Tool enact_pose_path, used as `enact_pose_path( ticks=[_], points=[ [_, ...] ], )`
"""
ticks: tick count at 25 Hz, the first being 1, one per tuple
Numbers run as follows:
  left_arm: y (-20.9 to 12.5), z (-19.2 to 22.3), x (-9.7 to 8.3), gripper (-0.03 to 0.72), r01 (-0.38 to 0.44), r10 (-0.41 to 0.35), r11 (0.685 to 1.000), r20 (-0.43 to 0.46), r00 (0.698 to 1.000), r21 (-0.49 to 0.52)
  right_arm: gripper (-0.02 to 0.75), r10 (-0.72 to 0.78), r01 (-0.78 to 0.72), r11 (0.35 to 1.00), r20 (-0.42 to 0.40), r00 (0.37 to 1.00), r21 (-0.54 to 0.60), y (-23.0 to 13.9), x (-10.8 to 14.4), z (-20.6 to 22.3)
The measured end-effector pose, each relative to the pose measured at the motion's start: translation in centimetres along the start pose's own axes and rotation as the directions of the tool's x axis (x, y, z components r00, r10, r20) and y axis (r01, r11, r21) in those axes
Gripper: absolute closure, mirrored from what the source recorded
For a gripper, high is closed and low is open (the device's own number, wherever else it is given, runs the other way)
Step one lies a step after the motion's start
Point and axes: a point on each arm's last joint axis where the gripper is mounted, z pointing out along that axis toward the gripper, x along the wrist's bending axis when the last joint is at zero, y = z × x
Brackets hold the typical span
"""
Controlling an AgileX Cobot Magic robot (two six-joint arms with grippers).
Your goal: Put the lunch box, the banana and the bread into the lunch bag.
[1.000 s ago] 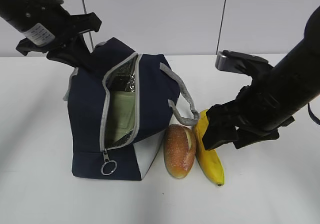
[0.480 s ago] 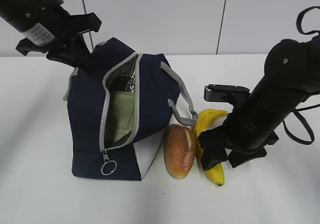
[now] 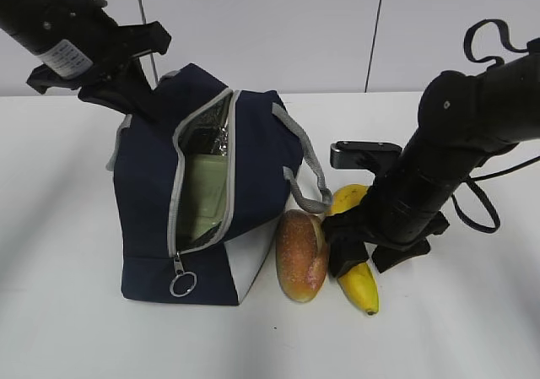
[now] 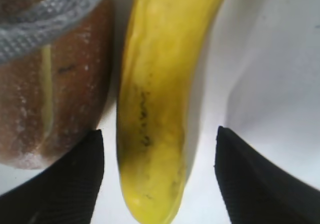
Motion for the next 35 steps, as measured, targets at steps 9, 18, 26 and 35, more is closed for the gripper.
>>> enact_pose_path(
  ticks=[9,18,26,35],
  points=[
    [0.0,0.0,0.0,0.691,0.0,0.0,1.0,0.0,1.0,0.0,0.357,-0.001,0.001,1.0,0.007,1.0,-0.003,0.1,-0.2,0.4],
    [0.0,0.0,0.0,0.691,-0.001,0.001,1.0,-0.001,1.0,0.001,0.428,0.005,-0.006,1.0,0.052,0.999,0.023,0.5,-0.4,-0.4],
    [0.0,0.0,0.0,0.691,-0.002,0.002,1.0,-0.003,1.0,0.001,0.428,0.005,0.014,0.997,0.244,0.97,-0.077,0.6,-1.2,-6.4],
    [0.0,0.0,0.0,0.691,-0.003,0.003,1.0,-0.005,1.0,0.001,0.428,-0.234,0.208,0.943,-0.071,0.97,-0.26,0.8,3.9,-13.6]
  ],
)
